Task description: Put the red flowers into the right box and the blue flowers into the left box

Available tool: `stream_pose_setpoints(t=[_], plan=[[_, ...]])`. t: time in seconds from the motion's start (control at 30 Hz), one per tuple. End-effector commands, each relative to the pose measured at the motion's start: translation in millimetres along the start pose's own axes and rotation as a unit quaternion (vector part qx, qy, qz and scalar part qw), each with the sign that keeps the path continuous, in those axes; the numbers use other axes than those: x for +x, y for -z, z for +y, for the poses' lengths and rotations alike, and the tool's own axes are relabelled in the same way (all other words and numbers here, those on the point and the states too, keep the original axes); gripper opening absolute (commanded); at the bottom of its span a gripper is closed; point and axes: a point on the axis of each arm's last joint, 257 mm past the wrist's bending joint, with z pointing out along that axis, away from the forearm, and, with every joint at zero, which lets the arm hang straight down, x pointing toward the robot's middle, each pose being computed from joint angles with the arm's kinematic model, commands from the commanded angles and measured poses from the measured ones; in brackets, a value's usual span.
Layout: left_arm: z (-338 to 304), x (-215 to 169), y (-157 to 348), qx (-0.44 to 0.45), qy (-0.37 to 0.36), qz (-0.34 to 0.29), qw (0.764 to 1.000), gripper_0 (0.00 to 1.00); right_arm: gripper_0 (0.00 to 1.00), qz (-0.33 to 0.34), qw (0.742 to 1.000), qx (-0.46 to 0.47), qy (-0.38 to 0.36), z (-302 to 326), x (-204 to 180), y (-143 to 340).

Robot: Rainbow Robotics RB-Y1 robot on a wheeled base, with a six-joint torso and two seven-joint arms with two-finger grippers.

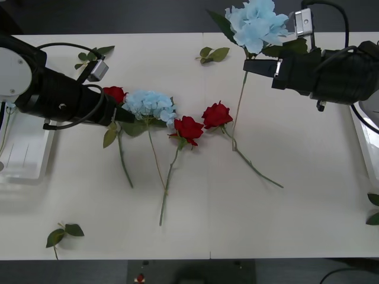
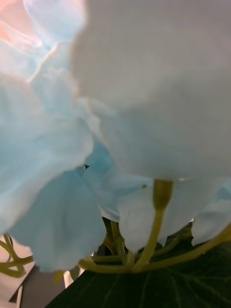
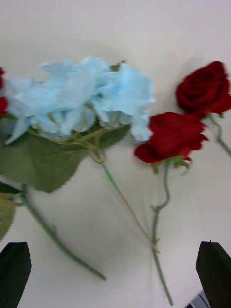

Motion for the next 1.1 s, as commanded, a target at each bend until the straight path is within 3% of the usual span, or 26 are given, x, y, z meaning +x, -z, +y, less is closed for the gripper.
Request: stream_pose_setpoints(t=[0.03,0.53,0.83,1.1], plan=[[-12,6,23,0.04,-0.067,-0.004,0.997,1.0,0.0,-0.041,0.998,-0.053,0.018,50,-13,-38],[-70,25,77,0.211,-0.201,-0.049,0.955,1.0,0.0,-0.089,0.992,-0.09,0.026,91,-6,-108],[-113,21,74,0.284,-0.222,-0.094,0.928,1.0,0.0,-0.118,0.989,-0.093,0.007,108,-5,-143],[-127,17,57,0.291,-0.22,-0.106,0.925,0.98,0.0,-0.132,0.987,-0.095,0.003,115,-10,-153]])
